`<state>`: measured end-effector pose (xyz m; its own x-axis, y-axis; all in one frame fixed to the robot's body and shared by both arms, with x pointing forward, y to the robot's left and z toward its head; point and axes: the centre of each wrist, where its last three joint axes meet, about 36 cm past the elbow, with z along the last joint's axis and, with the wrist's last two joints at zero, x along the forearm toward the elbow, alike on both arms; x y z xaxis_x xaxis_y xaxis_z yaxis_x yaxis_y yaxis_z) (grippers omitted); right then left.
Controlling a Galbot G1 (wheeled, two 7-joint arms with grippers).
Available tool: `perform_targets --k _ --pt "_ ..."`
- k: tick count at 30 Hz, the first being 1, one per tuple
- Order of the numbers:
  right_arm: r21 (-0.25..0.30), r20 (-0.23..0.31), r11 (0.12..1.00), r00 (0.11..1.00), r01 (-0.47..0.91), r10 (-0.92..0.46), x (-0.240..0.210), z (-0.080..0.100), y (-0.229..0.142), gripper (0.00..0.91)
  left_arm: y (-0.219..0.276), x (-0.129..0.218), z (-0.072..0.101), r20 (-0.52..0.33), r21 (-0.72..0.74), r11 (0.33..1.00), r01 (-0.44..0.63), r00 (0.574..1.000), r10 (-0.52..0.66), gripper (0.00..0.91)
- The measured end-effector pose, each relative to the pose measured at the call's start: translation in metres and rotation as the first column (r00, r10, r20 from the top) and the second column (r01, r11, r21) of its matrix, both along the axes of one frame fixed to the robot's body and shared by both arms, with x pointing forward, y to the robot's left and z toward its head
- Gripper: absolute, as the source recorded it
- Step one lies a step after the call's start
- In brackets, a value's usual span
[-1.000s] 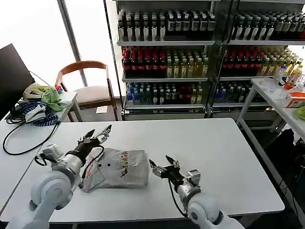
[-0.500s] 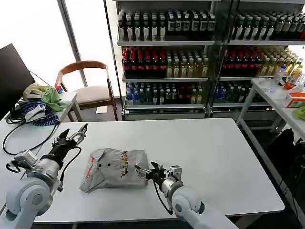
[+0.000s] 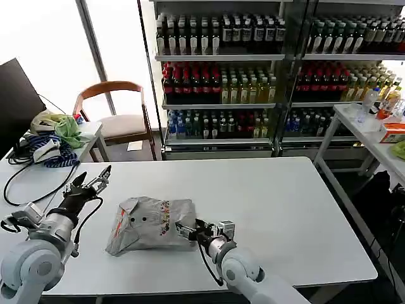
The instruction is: Fold and organize the clothes.
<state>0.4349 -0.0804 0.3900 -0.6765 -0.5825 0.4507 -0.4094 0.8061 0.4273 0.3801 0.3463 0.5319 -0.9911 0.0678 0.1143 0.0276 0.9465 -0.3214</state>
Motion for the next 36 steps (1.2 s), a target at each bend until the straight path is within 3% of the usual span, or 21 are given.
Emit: perform_targets --k 10,22,36 --pt "0.04 -0.012 0.999 1.0 -0.022 0.022 -0.002 -0.005 0.006 0.0 0.001 -0.001 -0.002 -0.003 0.0 1.0 -0.006 1.0 0.006 0.907" --pt "0.055 0.038 0.997 0.998 -0.055 0.053 -0.002 0.001 -0.002 0.0 0.003 -0.001 -0.005 -0.01 -0.001 1.0 -0.015 1.0 0.015 0.907" --pt "-0.027 0.096 0.999 0.994 -0.047 0.049 -0.003 0.019 -0.053 0.0 0.001 0.001 -0.011 -0.019 -0.013 1.0 -0.007 1.0 0.007 0.907"
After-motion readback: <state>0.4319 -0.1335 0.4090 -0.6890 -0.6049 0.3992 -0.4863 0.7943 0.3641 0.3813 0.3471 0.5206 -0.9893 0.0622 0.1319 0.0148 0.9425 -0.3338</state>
